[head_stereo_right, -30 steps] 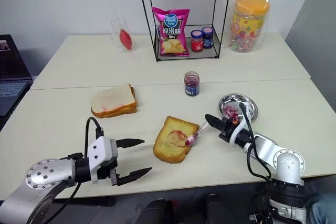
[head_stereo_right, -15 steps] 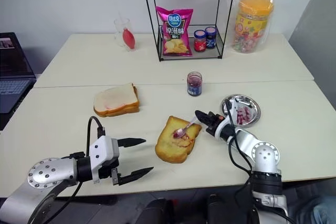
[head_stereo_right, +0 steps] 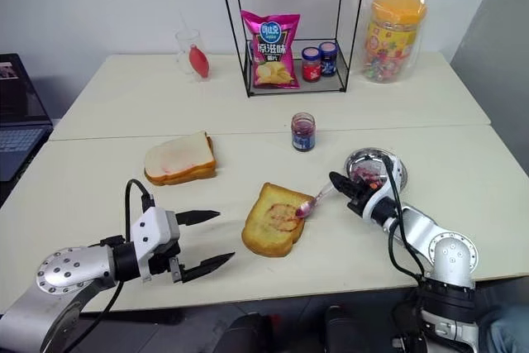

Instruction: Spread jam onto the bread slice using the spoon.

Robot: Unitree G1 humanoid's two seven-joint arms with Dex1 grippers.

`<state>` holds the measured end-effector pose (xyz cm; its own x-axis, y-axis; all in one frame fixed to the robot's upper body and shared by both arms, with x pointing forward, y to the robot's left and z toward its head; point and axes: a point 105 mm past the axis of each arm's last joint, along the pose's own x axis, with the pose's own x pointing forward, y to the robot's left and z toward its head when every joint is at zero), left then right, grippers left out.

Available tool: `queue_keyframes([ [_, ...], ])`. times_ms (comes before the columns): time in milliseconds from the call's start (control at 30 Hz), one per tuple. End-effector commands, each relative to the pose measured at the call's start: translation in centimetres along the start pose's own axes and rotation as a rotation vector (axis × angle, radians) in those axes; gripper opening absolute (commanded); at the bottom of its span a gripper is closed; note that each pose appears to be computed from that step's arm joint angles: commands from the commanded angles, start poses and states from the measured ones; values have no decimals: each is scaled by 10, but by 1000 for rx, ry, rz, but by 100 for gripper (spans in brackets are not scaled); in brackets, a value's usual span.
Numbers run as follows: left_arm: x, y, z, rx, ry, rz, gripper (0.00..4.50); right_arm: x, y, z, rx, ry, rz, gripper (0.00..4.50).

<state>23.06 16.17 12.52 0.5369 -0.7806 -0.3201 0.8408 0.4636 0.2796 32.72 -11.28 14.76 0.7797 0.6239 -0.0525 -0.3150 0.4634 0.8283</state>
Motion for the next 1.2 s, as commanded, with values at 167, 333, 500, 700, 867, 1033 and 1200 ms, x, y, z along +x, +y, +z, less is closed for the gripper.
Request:
queue_keyframes([
  [167,6,14,32,26,-57,-4,450,-1,51,30,-93,-111,144,2],
  [333,26,20,67,-34,-119,-54,450,-18,57,62,-166,-226,135,2],
  [500,48,14,97,92,-157,-154,450,-43,38,90,-218,-308,39,2],
  [700,78,10,130,113,-253,-226,450,-71,-1,116,-280,-404,-122,2],
  [867,108,0,122,200,-203,-307,450,-83,-50,132,-210,-484,-255,2],
  [1033,123,-2,118,208,-187,-335,450,-71,-72,135,-196,-502,-314,2],
  [1200,132,-4,118,239,-185,-336,450,-65,-95,137,-190,-492,-379,24],
])
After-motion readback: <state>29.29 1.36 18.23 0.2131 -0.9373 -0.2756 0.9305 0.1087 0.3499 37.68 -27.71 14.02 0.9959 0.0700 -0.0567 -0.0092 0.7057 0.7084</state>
